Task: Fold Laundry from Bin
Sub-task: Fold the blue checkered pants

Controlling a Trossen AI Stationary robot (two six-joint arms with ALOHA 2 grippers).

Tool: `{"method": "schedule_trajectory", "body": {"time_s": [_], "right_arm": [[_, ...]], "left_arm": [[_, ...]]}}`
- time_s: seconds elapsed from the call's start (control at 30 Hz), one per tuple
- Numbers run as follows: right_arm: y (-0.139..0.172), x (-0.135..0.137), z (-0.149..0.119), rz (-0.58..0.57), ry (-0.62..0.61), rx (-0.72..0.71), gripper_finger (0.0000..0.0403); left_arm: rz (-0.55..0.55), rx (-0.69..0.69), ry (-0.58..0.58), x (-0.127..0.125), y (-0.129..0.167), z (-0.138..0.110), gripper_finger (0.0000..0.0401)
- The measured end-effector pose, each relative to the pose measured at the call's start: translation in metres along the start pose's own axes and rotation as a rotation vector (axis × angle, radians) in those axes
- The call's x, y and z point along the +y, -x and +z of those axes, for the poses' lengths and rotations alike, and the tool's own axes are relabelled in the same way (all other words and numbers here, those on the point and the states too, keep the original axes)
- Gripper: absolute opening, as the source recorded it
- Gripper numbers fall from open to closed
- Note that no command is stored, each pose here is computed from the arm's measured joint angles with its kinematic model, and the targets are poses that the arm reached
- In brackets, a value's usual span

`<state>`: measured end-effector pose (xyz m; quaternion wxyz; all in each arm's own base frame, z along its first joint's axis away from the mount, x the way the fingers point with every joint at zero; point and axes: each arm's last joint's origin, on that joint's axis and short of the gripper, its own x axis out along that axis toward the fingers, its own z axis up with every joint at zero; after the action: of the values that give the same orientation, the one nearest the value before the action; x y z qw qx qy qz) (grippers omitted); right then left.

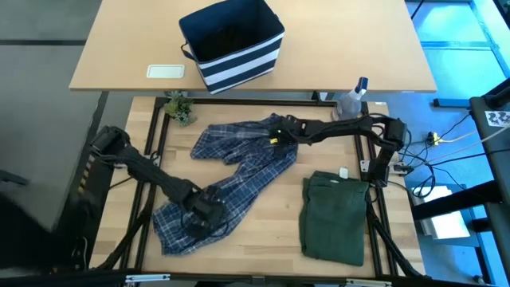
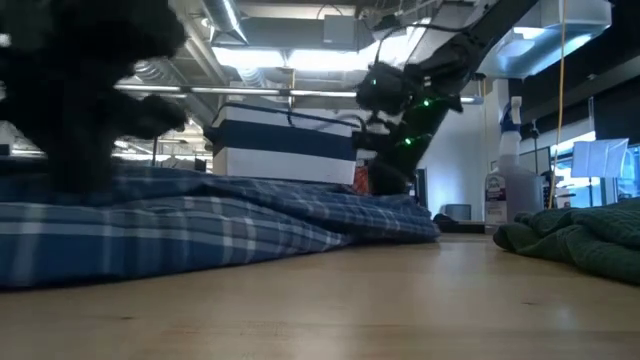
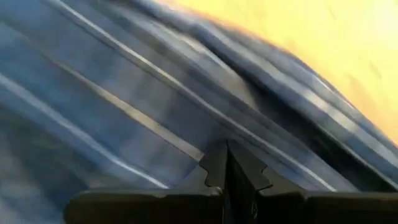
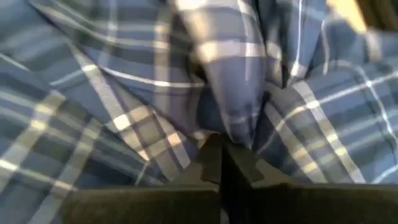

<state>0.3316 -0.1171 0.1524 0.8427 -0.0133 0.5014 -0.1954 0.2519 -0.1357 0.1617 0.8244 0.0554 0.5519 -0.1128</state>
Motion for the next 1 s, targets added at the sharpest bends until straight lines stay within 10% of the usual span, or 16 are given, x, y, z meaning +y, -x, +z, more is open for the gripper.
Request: {"method": "schedule_trajectory", "body": {"time_s": [0.37,0.7,1.0], "right_arm": [[0.011,0.015,-0.038,-0.052,-0.043,0.406,0.0001],[0.052,0.072,-0.032,0.295,0.036,0.337,0.0001],[0.098,0.062,-0.012,0.180,0.061,0.109,0.0001]], "left_arm": [[-0.227,0.220,0.116,-0.021,-0.015,-0.028,0.0000],[0.252,0.347,0.258,0.006,0.002,-0.050,0.0000],[0.414,0.359,0.298,0.031,0.012,-0.049,0.0000]]}}
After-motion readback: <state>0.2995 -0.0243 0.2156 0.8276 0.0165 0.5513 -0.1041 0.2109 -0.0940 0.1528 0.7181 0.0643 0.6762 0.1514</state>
